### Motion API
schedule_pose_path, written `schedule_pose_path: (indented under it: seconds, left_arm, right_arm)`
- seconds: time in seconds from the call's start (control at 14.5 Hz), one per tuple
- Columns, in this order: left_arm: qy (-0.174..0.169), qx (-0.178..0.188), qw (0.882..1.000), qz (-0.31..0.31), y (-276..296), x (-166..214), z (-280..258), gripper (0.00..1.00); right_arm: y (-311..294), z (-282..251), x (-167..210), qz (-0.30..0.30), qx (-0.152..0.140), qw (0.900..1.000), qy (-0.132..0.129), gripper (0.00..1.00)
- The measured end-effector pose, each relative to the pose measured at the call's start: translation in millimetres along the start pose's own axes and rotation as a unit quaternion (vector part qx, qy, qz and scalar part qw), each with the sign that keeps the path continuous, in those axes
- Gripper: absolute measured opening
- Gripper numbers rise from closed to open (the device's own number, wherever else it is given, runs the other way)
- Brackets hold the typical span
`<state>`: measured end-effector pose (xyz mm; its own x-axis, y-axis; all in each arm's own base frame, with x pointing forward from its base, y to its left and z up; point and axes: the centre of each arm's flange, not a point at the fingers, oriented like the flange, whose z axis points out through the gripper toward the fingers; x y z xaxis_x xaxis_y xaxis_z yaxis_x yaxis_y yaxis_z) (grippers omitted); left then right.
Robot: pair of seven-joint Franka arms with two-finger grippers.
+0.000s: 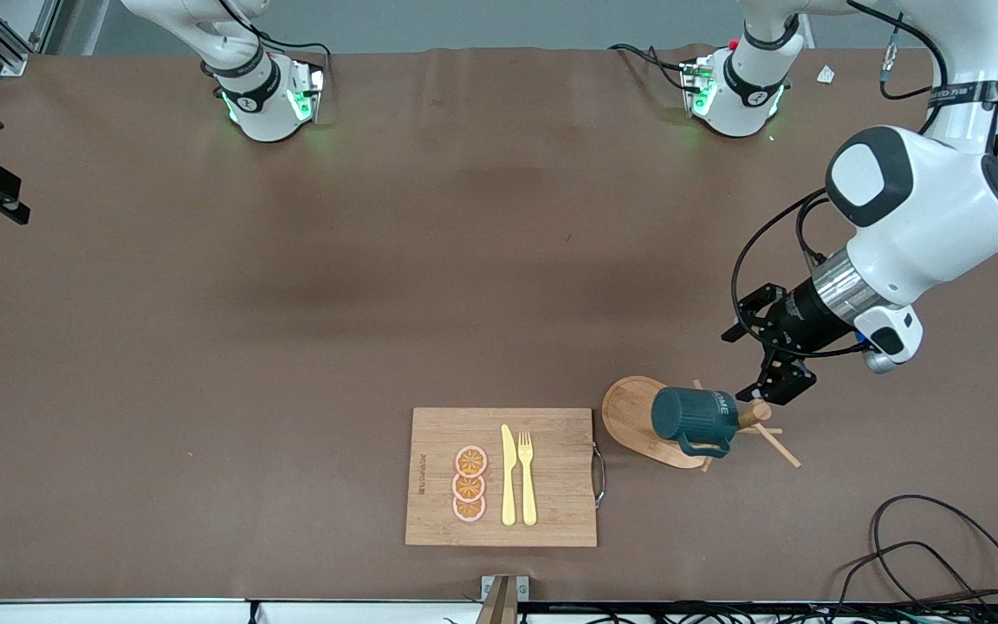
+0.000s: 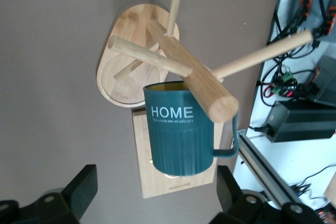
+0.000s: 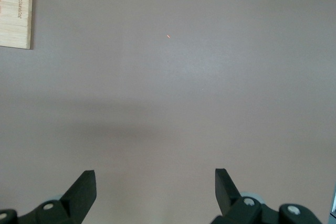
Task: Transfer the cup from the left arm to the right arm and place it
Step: 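Lower the left gripper around the teal mug's rim and close it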
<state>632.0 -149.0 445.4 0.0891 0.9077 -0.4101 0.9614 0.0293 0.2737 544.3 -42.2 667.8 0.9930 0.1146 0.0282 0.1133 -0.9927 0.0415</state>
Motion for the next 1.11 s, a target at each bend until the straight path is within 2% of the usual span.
schedule_pose_path:
  seconds: [0.48,0.76,1.11]
  left_arm:
    - [0.003,-0.031,0.999,-0.023,0.9,-4.2,40.8,1.0]
    - [0.005,-0.029,0.999,-0.021,-2.9,-6.4,62.0,1.0]
    - [0.005,-0.032,0.999,-0.02,0.5,-5.5,63.6,1.0]
  right_arm:
    - [0.2,0.7,0.3,0.0,0.0,1.0,-0.001,1.0]
    - [0.1,0.9,0.4,0.0,0.0,1.0,-0.001,1.0]
    - [0.1,0.9,0.4,0.0,0.0,1.0,-0.001,1.0]
